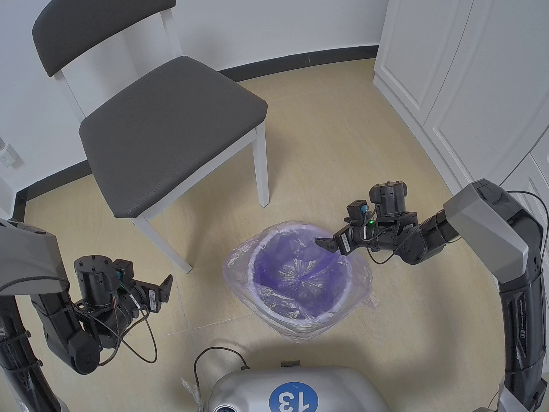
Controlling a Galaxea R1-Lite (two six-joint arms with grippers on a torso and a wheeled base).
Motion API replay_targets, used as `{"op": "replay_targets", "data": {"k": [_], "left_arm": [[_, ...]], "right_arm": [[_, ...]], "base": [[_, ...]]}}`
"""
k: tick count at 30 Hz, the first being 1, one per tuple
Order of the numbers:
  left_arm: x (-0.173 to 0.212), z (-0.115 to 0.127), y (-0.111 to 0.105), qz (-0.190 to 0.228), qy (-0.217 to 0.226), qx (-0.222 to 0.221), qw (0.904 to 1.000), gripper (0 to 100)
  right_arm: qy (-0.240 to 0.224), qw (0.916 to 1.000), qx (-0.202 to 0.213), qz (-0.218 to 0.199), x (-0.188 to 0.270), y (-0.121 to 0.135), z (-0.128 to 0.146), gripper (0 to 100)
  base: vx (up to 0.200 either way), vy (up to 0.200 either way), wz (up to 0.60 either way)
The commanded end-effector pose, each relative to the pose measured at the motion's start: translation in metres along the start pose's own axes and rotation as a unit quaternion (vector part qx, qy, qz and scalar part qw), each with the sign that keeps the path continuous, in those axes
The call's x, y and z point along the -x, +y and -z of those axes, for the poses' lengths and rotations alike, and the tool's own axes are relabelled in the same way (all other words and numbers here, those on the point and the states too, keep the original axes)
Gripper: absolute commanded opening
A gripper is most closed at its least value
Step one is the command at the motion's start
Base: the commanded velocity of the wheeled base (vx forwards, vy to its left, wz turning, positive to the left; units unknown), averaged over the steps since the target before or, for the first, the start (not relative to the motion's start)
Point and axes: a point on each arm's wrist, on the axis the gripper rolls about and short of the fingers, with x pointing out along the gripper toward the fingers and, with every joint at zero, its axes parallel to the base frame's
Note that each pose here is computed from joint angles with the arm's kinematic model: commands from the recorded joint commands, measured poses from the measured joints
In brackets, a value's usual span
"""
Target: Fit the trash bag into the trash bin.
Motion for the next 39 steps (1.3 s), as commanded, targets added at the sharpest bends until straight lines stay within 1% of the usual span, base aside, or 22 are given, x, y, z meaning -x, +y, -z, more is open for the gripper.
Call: {"op": "replay_targets", "data": {"k": [1,10,16,19,23,28,35,39], "left_arm": [[0.001,-0.002,0.001,-0.001,-0.004,-0.001,1.0000,100],[0.001,-0.002,0.001,-0.001,-0.004,-0.001,1.0000,100],[0.001,-0.002,0.001,-0.001,-0.004,-0.001,1.0000,100],[0.001,-0.002,0.001,-0.001,-0.004,-0.001,1.0000,100],[0.001,-0.002,0.000,0.000,-0.004,-0.001,1.0000,100],[0.001,-0.002,0.001,-0.001,-0.004,0.000,1.0000,100],[0.001,-0.002,0.001,-0.001,-0.004,0.000,1.0000,100],[0.001,-0.005,0.002,-0.005,-0.018,0.003,0.9998,100]], "right_arm": [[0.002,1.0000,-0.004,0.007,0.001,-0.008,0.001,100],[0.000,0.9997,-0.011,0.024,0.005,-0.026,-0.001,100],[-0.005,0.9995,-0.012,0.028,0.007,-0.030,-0.004,100],[-0.002,0.9996,-0.012,0.027,0.005,-0.030,-0.002,100],[0.018,0.9993,-0.020,0.027,-0.004,-0.036,0.007,100],[0.025,0.9991,-0.022,0.026,-0.010,-0.037,0.012,100],[0.016,0.9992,-0.021,0.032,-0.010,-0.038,0.008,100],[0.011,0.9993,-0.016,0.033,-0.007,-0.034,0.005,100]], "base": [[0.000,0.000,0.00],[0.000,0.000,0.00],[0.000,0.000,0.00],[0.000,0.000,0.00],[0.000,0.000,0.00],[0.000,0.000,0.00],[0.000,0.000,0.00],[0.000,0.000,0.00]]}}
